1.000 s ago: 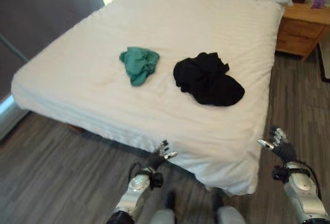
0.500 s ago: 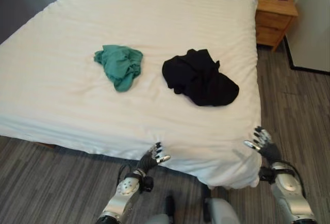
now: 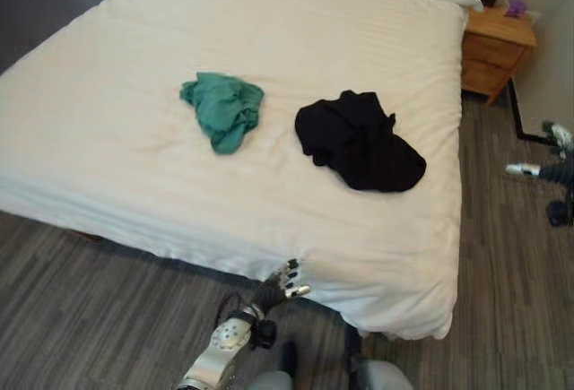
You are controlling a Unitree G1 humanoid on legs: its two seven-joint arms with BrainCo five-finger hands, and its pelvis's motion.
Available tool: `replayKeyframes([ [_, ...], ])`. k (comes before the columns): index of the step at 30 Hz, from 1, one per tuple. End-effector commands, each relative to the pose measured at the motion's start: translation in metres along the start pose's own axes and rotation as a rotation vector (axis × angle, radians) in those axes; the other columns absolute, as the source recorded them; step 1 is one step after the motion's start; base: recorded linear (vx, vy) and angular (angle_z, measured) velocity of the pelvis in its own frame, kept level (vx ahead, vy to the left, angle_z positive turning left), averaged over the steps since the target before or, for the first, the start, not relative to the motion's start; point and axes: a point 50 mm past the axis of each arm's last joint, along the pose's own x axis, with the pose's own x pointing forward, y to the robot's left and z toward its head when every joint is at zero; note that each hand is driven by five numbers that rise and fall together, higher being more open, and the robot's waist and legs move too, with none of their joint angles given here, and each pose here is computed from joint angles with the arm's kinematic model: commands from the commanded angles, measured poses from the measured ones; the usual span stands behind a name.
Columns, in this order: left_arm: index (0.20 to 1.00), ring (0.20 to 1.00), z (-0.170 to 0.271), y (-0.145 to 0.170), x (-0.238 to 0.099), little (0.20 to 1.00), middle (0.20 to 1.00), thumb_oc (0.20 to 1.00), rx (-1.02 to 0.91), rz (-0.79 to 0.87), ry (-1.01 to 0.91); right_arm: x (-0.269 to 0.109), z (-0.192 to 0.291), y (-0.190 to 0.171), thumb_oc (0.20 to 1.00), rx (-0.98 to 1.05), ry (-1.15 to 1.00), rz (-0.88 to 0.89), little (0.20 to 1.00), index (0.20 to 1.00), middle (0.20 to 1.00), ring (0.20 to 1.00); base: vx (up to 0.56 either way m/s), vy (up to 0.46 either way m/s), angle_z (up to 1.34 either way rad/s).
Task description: Pick up bed clothes into laundry basket.
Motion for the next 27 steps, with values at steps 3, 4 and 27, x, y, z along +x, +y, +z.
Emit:
replayKeyframes([
  [3, 1.0, 1.0, 0.038, 0.007, 0.007, 1.0, 1.0, 1.0, 0.014, -0.013, -0.154, 0.032, 0.053, -0.035, 1.0, -0.124, -0.067, -0.124, 1.0, 1.0, 1.0, 1.0, -0.07, -0.017, 0.13],
  [4, 1.0, 1.0, 0.042, 0.009, 0.007, 1.0, 1.0, 1.0, 0.025, -0.009, -0.168, 0.039, 0.062, -0.039, 1.0, -0.139, -0.054, -0.14, 1.0, 1.0, 1.0, 1.0, -0.04, -0.022, 0.3],
  [27, 1.0, 1.0, 0.063, -0.005, 0.031, 1.0, 1.0, 1.0, 0.025, 0.022, -0.238, 0.018, 0.012, 0.115, 1.0, -0.141, 0.143, 0.266, 1.0, 1.0, 1.0, 1.0, 0.0, -0.013, 0.12],
])
